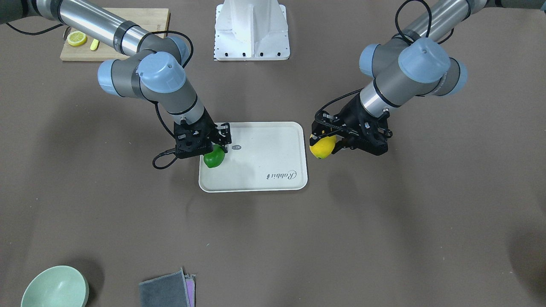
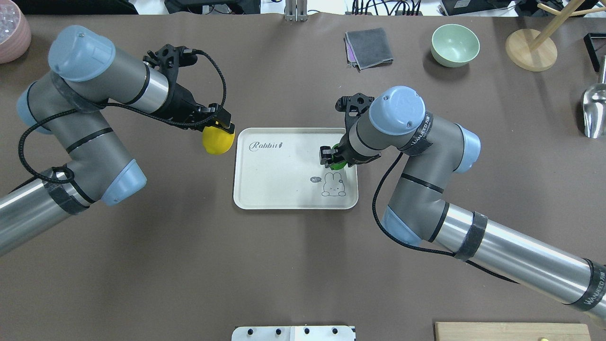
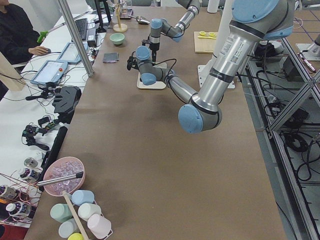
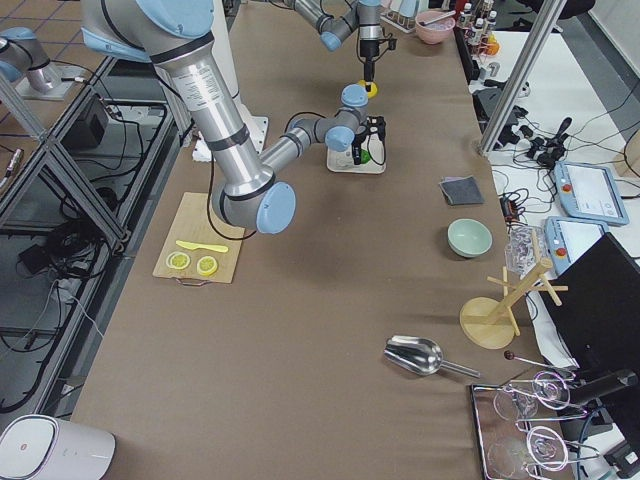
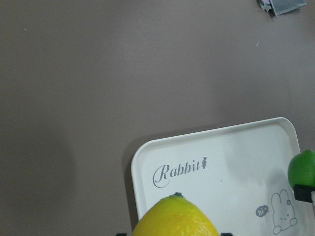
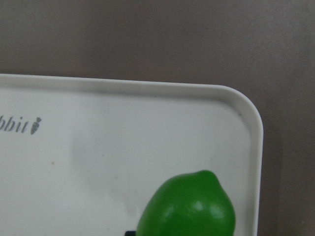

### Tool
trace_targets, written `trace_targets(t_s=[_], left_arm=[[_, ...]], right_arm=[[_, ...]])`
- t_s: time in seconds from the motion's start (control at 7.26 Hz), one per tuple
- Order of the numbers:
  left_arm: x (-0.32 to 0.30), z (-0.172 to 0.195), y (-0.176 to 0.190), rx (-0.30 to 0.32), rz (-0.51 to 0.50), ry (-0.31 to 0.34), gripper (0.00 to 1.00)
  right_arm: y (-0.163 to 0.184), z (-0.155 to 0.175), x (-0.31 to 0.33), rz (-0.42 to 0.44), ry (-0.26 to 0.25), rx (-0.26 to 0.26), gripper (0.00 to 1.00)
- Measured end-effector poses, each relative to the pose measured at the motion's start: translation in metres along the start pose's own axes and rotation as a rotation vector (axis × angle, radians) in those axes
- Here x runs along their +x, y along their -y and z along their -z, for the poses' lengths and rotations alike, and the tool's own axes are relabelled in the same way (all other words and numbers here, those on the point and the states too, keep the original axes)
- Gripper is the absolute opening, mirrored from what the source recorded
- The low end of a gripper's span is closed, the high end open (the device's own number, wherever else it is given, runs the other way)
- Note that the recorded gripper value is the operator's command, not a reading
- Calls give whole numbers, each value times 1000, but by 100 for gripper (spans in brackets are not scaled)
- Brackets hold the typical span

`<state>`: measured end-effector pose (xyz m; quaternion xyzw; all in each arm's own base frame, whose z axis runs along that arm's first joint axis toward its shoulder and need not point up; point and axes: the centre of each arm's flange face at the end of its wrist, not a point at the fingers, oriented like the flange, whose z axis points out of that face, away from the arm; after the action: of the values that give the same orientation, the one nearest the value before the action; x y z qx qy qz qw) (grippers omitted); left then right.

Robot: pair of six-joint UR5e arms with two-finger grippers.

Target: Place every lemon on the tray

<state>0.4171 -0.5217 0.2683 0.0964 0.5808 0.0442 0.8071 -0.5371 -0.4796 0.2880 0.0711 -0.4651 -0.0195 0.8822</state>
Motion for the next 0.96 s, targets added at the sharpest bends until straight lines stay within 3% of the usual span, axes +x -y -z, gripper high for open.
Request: trace_targets(t_s=[0.14, 0.55, 0.96], left_arm=[[8, -8, -3, 6, -4, 2, 0], [38, -33, -13, 11, 17, 17, 0], [79, -88, -36, 39, 51, 62, 0]], right_arm=[[1, -3, -3, -5, -3, -2, 99], [12, 7, -12, -16, 15, 8, 100], [49, 55, 4, -38, 78, 1, 100]])
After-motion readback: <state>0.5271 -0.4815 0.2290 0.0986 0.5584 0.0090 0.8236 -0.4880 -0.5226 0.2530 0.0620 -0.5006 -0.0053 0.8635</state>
